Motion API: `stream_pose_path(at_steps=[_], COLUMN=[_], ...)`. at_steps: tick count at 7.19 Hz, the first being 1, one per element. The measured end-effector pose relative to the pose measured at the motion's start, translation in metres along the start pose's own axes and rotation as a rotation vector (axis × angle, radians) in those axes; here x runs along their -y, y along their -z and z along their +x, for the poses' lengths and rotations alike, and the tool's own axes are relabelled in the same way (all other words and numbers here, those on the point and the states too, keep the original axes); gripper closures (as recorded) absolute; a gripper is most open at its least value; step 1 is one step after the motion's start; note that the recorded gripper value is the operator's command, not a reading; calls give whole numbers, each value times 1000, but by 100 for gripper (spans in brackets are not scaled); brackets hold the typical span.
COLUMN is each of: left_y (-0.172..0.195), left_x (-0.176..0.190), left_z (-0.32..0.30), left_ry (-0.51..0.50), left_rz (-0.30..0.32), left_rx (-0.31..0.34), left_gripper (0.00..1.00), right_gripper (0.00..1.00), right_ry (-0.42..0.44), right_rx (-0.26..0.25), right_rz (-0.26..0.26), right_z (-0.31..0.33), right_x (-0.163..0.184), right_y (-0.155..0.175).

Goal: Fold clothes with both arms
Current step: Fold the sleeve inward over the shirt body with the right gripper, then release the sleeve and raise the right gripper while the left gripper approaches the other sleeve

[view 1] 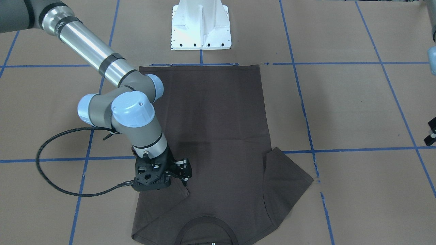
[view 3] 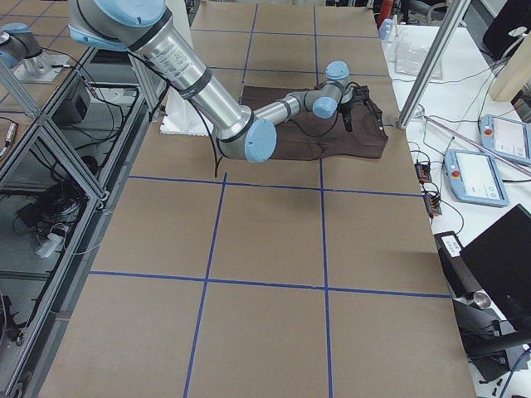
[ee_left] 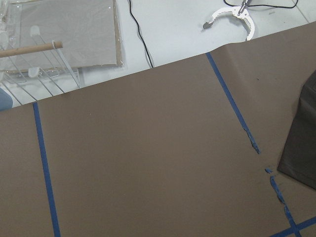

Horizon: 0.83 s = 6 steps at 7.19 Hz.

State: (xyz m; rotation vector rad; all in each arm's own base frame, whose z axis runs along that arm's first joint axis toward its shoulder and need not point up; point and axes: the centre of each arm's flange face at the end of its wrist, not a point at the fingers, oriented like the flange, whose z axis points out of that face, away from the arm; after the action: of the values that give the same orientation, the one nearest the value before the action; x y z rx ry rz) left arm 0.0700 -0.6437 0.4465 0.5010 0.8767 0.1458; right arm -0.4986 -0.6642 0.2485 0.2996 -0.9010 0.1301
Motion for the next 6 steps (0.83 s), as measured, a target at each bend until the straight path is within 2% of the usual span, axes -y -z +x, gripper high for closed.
stream_pose_path(at_steps=[1, 2, 4, 6], left_y=[-30, -64, -124, -177], left_x=[-3, -11, -33, -47], left_z=[39, 80, 157, 194], left_ry=[54, 117, 233, 321], left_rz=[31, 65, 143, 231], left_rx=[-5, -10, -5, 2], left_gripper=[0, 0, 0, 0], right_gripper=[0, 0, 0, 0], right_ry=[-43, -76, -118, -39], right_rx=[-27, -31, -22, -22], right_rz=[-75, -119, -162, -223], right_z=[24, 60, 136, 186], right_x=[2, -5, -18, -29], right_y=[23, 43, 81, 97])
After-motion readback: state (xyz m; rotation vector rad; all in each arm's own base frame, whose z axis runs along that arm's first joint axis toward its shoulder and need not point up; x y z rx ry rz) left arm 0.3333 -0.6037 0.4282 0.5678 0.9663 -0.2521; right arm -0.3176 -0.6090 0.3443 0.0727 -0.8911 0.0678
